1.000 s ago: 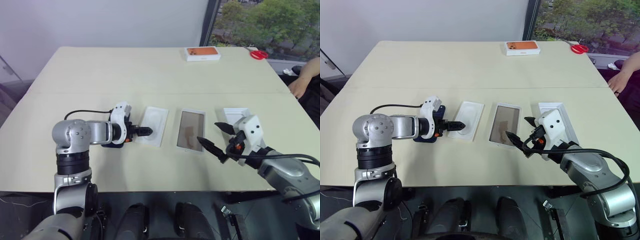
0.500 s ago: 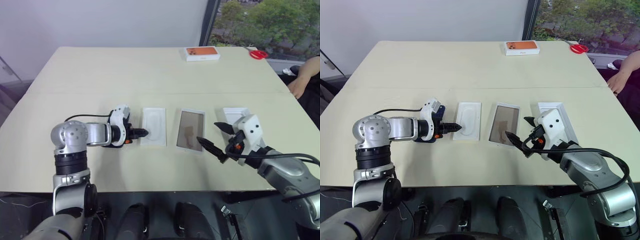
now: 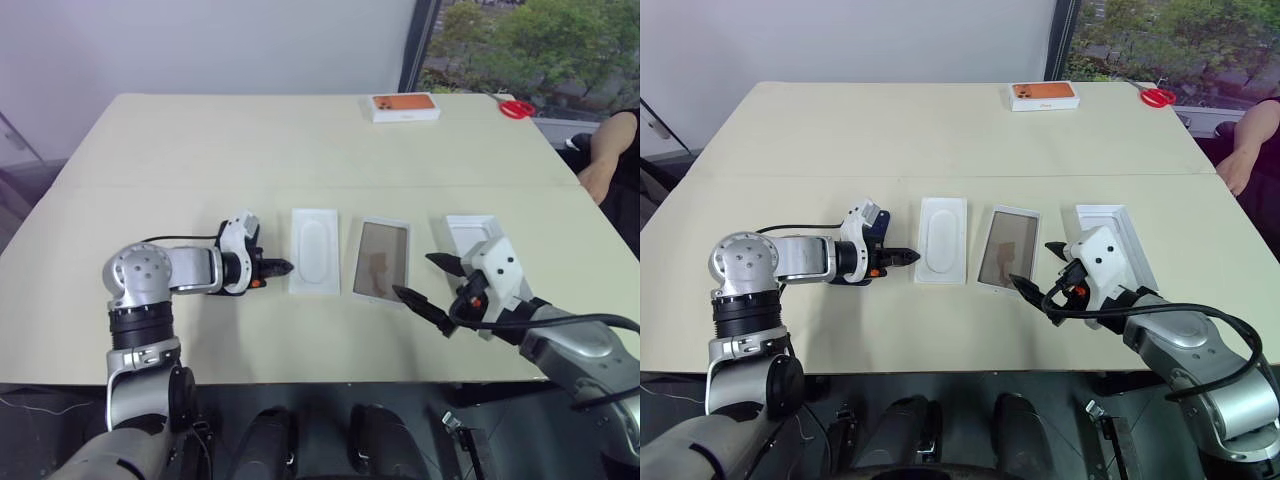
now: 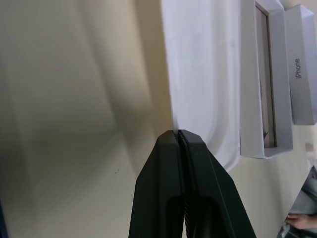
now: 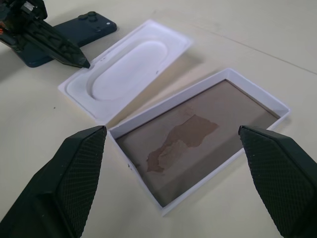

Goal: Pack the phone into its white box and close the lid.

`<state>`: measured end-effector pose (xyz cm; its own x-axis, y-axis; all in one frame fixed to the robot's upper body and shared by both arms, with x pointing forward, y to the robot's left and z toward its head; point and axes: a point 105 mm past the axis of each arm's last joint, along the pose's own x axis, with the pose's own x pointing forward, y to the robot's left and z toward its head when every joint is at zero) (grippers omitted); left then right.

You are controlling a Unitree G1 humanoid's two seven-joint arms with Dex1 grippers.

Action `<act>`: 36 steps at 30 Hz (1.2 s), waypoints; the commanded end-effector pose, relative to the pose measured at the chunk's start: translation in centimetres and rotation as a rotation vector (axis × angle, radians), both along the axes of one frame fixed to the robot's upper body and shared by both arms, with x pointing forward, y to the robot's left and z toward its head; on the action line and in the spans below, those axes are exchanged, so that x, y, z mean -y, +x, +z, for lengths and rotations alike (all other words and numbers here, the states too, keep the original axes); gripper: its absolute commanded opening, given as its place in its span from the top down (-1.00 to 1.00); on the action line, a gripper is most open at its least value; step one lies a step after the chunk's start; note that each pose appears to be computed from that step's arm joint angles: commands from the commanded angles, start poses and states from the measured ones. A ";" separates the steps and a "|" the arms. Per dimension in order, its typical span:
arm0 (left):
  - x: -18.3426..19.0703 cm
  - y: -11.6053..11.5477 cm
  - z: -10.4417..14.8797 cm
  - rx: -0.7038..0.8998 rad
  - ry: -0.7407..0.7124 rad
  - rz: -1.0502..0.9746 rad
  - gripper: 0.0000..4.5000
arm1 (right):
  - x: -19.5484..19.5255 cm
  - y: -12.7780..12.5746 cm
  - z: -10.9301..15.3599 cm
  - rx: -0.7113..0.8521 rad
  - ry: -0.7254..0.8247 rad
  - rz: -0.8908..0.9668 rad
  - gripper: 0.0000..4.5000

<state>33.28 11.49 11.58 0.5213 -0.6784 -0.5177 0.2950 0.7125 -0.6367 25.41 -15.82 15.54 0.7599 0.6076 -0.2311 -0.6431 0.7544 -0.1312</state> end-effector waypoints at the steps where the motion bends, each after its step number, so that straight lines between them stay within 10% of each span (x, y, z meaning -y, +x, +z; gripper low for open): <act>1: -0.5 0.5 1.8 0.035 -0.078 0.025 0.98 | -0.5 -0.5 1.1 0.049 -0.016 0.031 -1.00; 11: 0.7 0.9 5.6 0.114 -0.175 -0.058 0.98 | 1.4 -0.8 1.1 0.036 -0.073 0.001 -1.00; 24: 10.3 0.1 5.2 0.038 -0.067 -0.232 0.98 | 2.9 -1.3 0.9 0.034 -0.109 -0.045 -1.00; 36: 11.8 0.1 4.6 -0.002 -0.003 -0.199 0.98 | 2.5 -1.2 0.9 0.045 -0.099 -0.050 -1.00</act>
<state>33.51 0.08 15.13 0.3738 -0.7570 -0.5359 0.3976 0.6528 -0.6448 24.34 -18.99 15.20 0.7940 0.5286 -0.3001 -0.5927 0.7828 -0.1894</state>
